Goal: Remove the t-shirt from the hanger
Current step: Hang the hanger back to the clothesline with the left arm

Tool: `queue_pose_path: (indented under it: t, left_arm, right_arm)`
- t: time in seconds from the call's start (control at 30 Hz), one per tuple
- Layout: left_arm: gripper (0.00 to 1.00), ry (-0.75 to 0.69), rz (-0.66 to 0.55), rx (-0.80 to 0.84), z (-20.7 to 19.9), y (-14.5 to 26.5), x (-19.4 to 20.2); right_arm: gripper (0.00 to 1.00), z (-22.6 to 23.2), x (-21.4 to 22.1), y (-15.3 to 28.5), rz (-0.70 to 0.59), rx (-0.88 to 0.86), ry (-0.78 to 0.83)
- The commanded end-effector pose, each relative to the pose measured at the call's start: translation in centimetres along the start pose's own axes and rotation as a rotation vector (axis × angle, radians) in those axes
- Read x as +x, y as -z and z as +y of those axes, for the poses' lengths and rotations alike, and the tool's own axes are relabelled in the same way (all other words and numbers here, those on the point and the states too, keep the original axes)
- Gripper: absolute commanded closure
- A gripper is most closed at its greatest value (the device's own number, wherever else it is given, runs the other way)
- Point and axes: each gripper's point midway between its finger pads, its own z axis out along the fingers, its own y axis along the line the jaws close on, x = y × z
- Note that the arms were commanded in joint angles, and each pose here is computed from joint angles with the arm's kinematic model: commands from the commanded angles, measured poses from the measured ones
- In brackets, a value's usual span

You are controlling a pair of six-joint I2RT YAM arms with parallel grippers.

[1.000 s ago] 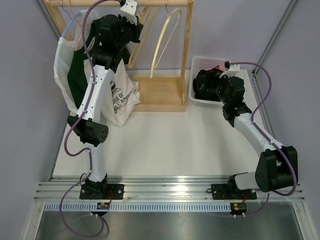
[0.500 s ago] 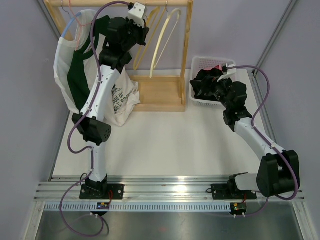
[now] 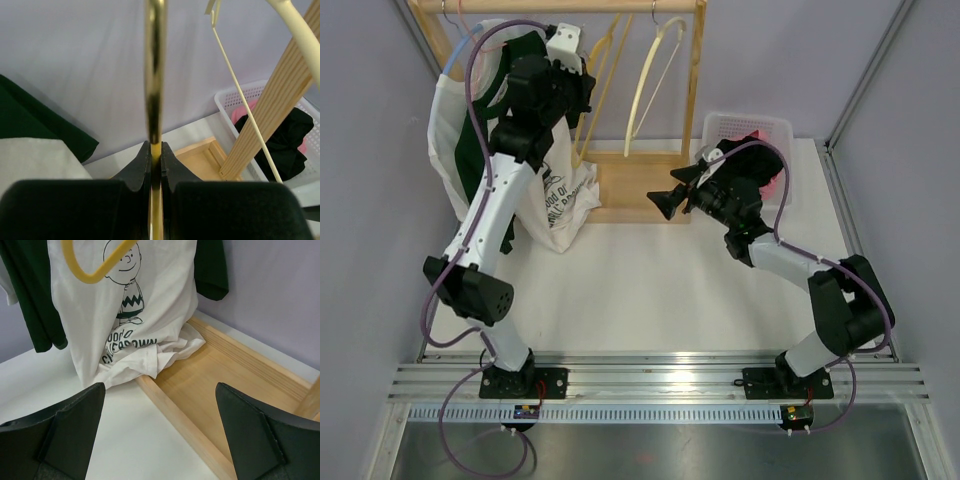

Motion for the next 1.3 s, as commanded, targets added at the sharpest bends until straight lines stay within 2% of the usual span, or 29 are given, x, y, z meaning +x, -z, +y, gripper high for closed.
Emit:
queue_pose_path:
  t: [0.0, 0.07, 0.13, 0.17, 0.2, 0.27, 0.33, 0.53, 0.8, 0.9, 0.93, 1.07, 1.27]
  left_arm:
    - [1.00, -0.008, -0.143, -0.044, 0.5, 3.5, -4.8]
    - [1.00, -0.016, -0.140, -0.070, 1.0, 4.9, -4.7]
    - [1.00, -0.017, -0.089, -0.081, 1.4, 5.4, -2.3]
    - [1.00, -0.021, -0.100, -0.077, 1.4, 6.7, -2.7]
    - [1.00, -0.018, -0.055, -0.073, 1.4, 6.7, -0.5]
    - [1.00, -0.014, -0.058, -0.088, 1.9, 8.6, -0.4]
    - [1.00, -0.005, 0.000, -0.106, 2.5, 9.4, 2.5]
    - [1.00, -0.066, 0.057, -0.133, 2.7, 14.8, 6.6]
    - [1.00, -0.200, 0.158, -0.027, 0.1, 23.3, 10.8]
    - [1.00, -0.211, 0.201, 0.052, -1.6, 25.6, 12.6]
    - [1.00, -0.198, 0.236, 0.107, -2.6, 26.5, 13.5]
    - [1.00, -0.172, 0.344, 0.216, -4.4, 28.0, 15.8]
    - [1.00, -0.144, 0.467, 0.248, -4.7, 28.4, 18.2]
  right_arm:
    - [0.01, 1.0, -3.1, -2.0, -0.135, -0.046, 0.075]
    - [0.01, 1.4, -3.5, -2.3, -0.163, -0.066, 0.053]
    - [0.01, 1.7, -3.7, -2.4, -0.197, -0.081, 0.047]
    - [0.00, 2.0, -4.0, -2.3, -0.209, -0.091, 0.035]
    - [0.01, 2.2, -3.9, -2.3, -0.213, -0.097, 0.032]
    - [0.01, 2.3, -4.4, -2.3, -0.220, -0.103, 0.011]
    - [0.01, 2.6, -4.7, -2.3, -0.221, -0.106, -0.001]
    - [0.01, 3.6, -5.6, -2.0, -0.227, -0.128, -0.015]
    - [0.00, 4.8, -3.0, -2.1, -0.119, -0.190, 0.142]
    - [0.00, 5.0, -2.3, -1.5, -0.123, -0.198, 0.207]
    - [0.01, 5.3, -3.0, -1.3, -0.163, -0.206, 0.240]
    - [0.01, 6.8, -3.0, -0.7, -0.225, -0.208, 0.317]
    - [0.02, 8.3, -2.6, -1.1, -0.245, -0.157, 0.415]
